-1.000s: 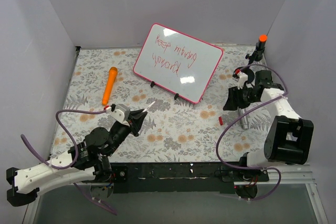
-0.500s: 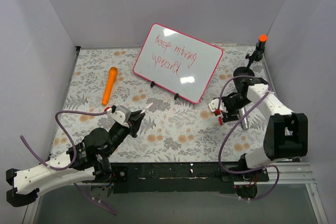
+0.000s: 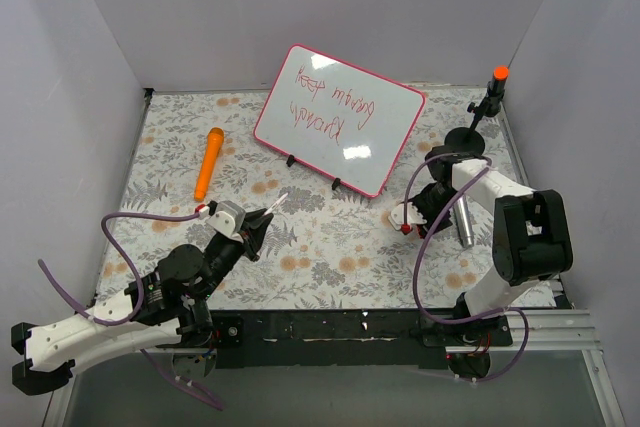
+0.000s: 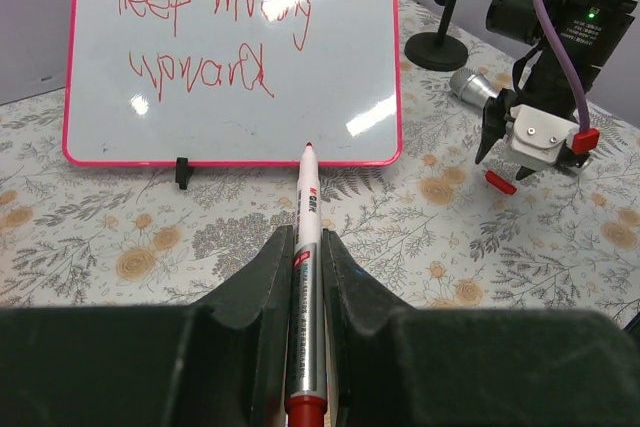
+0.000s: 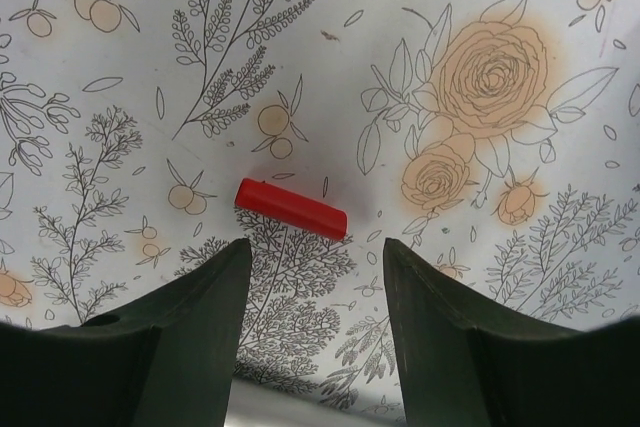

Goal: Write a sentence on the whiteboard
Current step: Open the pen cap at the center of the board.

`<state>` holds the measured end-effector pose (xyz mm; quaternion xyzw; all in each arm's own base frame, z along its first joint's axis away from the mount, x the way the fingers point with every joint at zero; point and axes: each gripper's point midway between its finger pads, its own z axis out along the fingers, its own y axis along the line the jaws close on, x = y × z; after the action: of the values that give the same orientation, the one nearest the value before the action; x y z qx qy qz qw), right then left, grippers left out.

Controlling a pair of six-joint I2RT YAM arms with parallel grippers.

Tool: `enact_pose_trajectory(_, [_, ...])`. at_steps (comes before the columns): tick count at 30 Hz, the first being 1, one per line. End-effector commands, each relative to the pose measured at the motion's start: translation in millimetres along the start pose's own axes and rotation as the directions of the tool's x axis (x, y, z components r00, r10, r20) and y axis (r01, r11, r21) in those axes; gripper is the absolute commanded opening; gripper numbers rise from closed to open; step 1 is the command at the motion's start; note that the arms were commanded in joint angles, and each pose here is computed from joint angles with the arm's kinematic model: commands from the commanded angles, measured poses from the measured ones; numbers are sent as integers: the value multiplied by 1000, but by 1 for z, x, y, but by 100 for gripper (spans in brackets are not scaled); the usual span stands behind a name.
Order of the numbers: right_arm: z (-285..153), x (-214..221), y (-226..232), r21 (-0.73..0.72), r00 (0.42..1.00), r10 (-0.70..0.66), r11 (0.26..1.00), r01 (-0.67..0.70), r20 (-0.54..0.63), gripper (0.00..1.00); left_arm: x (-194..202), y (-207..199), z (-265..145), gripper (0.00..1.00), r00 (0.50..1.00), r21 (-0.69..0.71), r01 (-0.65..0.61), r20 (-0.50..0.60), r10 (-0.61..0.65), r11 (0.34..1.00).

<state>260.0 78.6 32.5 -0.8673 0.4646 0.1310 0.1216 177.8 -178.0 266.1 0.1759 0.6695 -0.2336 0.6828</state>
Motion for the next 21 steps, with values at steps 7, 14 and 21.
enact_pose_trajectory(7, [20,-4,-14,-40,925,-381,924,381,-1,61,0,6,1,0,1000,-27,-10,6,10,1000])
enact_pose_trajectory(14, [28,-5,0,-66,937,-348,935,348,19,50,-1,6,1,0,1000,-24,-4,10,5,1000])
enact_pose_trajectory(21, [34,-8,11,-67,976,-215,974,217,36,36,-2,5,0,0,1000,-21,-1,11,1,1000])
